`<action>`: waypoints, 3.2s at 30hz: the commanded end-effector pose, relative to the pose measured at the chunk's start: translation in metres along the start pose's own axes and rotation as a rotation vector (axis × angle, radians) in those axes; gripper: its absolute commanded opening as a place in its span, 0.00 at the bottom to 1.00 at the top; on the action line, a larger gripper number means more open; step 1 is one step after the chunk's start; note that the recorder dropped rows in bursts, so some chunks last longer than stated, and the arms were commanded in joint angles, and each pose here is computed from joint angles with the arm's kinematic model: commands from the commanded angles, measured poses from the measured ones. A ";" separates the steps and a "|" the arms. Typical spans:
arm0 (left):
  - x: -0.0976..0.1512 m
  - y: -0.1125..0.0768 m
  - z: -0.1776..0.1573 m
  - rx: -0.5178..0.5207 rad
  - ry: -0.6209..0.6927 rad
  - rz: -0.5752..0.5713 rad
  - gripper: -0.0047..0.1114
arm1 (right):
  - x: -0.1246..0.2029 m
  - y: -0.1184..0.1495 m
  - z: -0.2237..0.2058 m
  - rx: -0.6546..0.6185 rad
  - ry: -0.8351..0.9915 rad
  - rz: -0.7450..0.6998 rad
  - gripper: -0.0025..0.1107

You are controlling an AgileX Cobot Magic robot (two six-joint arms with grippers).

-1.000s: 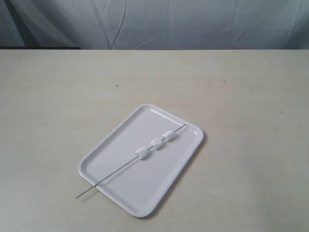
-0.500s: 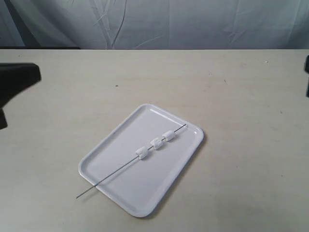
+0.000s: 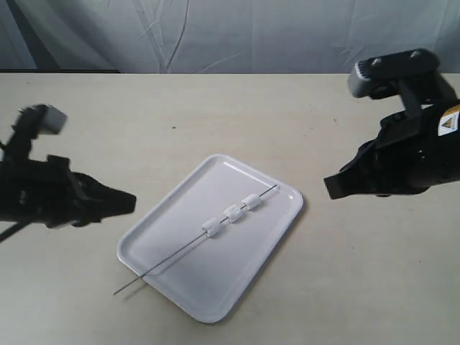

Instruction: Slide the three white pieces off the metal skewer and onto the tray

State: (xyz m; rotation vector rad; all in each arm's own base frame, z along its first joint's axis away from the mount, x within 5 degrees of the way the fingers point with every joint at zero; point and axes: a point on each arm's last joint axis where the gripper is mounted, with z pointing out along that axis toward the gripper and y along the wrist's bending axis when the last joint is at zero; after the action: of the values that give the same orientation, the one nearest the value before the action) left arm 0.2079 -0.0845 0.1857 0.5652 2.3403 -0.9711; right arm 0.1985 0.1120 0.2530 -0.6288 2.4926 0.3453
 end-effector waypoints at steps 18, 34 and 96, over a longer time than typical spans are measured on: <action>0.016 -0.020 0.068 -0.112 0.221 0.381 0.29 | 0.000 0.001 0.012 -0.023 0.047 -0.023 0.02; 0.028 0.003 0.099 -0.115 0.342 0.358 0.32 | 0.001 0.002 0.012 -0.032 0.058 -0.013 0.02; 0.041 -0.039 0.028 -0.125 0.144 0.192 0.04 | -0.009 0.011 0.054 -0.187 0.027 0.446 0.10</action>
State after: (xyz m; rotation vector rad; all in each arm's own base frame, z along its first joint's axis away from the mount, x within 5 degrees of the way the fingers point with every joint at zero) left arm 0.1691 -0.1261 0.1609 0.8446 2.3981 -0.7035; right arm 0.2218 0.1403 0.2261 -0.1355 2.5919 0.7336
